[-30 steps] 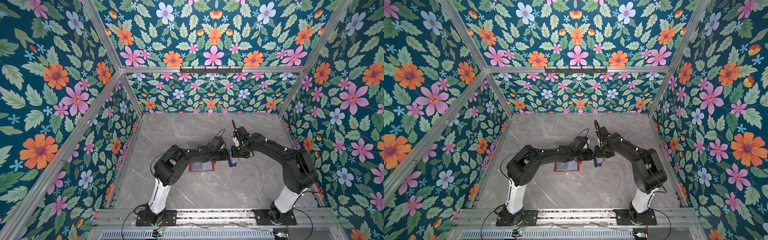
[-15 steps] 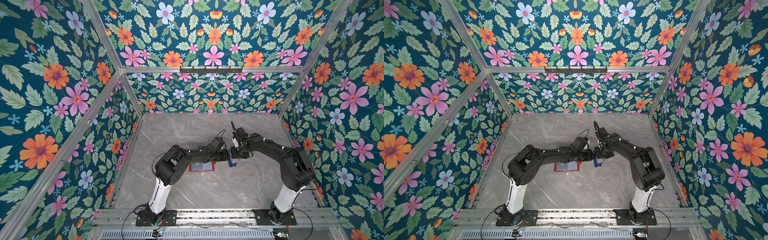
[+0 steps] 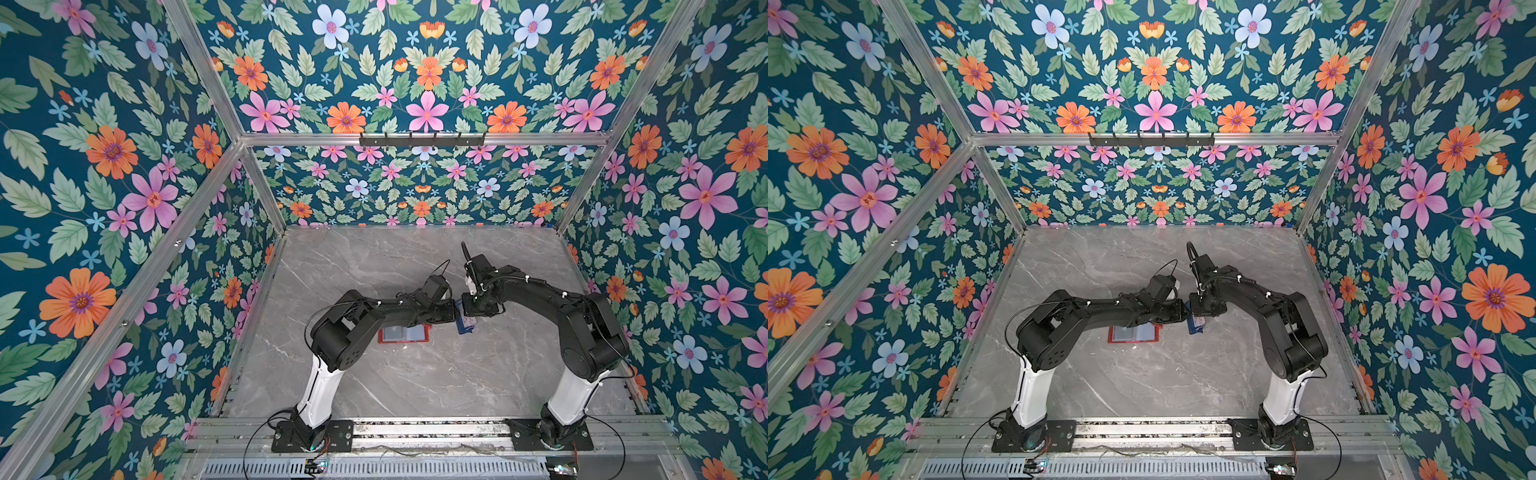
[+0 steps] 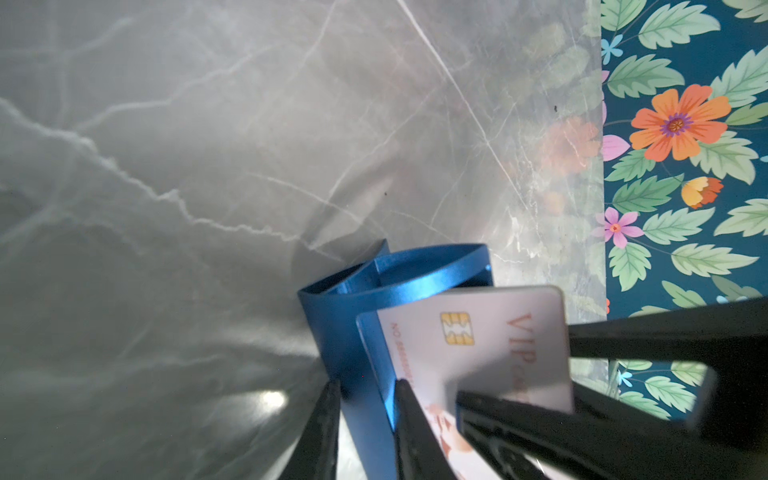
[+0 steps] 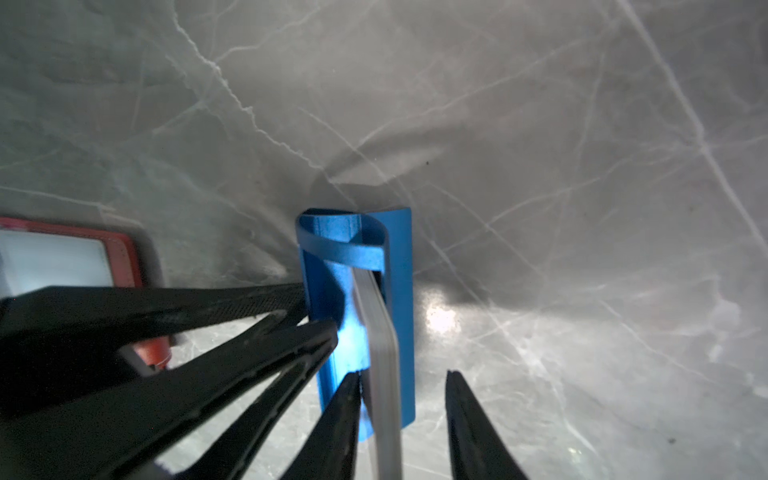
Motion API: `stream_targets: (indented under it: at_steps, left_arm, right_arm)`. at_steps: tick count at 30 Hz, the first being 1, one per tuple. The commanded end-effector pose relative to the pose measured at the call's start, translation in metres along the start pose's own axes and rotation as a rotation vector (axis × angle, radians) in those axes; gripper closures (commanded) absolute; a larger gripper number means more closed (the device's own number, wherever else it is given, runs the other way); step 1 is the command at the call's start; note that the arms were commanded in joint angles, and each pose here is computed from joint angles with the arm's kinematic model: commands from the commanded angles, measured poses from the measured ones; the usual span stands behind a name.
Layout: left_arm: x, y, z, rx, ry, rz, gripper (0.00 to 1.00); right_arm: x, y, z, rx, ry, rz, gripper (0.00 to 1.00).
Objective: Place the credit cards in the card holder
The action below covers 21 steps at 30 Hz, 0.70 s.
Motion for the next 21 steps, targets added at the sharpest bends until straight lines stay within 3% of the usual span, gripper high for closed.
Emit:
stream_targets:
  at_steps: [1,21]
  left_arm:
    - [0.001,0.010,-0.008,-0.010,0.029,0.049,0.76]
    - [0.001,0.013,-0.010,-0.013,0.032,0.073,0.76]
  right_arm:
    - [-0.003,-0.005,-0.002,0.004,0.008,-0.038,0.64]
    - [-0.017,0.001,-0.002,-0.021,0.001,-0.035,0.69]
Point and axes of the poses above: each gripper's point midway between its finger pads, its own x axis out along the fingers, its own y axis along the line the jaws close on, z = x × y, the point moved 6 cm from there along -x, back along the fingers, and after that the axes turned 10 degrees about x, right-handed, at the moved point
